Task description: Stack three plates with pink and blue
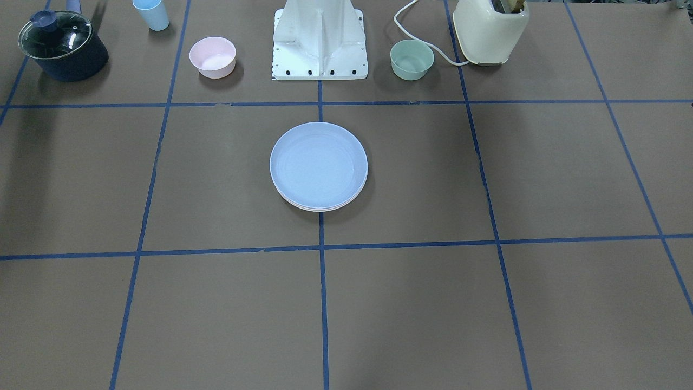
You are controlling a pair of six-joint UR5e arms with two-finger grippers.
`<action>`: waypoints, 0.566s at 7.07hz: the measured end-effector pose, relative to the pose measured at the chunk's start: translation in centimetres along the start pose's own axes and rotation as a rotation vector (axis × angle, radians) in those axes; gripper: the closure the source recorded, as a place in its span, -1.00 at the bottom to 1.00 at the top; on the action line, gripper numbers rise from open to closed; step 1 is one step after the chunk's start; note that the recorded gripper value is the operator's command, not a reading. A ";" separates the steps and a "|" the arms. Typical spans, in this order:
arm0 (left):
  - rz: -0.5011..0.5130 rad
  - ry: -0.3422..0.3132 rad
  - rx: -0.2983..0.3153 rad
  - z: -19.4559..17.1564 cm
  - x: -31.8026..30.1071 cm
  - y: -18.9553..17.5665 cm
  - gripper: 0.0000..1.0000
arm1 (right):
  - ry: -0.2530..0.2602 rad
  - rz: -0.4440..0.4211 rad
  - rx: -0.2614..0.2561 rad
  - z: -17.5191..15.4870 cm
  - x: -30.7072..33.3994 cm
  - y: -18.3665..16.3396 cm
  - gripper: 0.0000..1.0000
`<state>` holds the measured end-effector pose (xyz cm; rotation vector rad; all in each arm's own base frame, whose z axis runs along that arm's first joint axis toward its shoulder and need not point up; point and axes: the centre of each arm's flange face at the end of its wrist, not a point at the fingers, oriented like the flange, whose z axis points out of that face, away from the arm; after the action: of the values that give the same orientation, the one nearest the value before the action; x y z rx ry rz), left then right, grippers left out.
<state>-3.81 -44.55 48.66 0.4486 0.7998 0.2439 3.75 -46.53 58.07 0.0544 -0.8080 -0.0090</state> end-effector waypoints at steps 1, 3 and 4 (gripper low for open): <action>0.000 -0.002 0.000 0.0 0.0 0.1 -0.99 | 0.009 0.004 -0.001 0.1 0.3 -0.1 -1.00; -0.012 -0.008 -0.012 0.5 -0.5 0.5 -0.99 | 0.011 0.014 -0.008 0.5 0.7 -0.2 -1.00; -0.020 -0.012 -0.018 0.8 -0.9 0.5 -0.99 | -0.009 0.013 -0.008 0.4 0.4 -0.2 -1.00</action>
<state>-3.82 -44.71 49.97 0.4247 0.7893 0.2297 3.78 -46.75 58.63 0.0413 -0.8171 -0.0001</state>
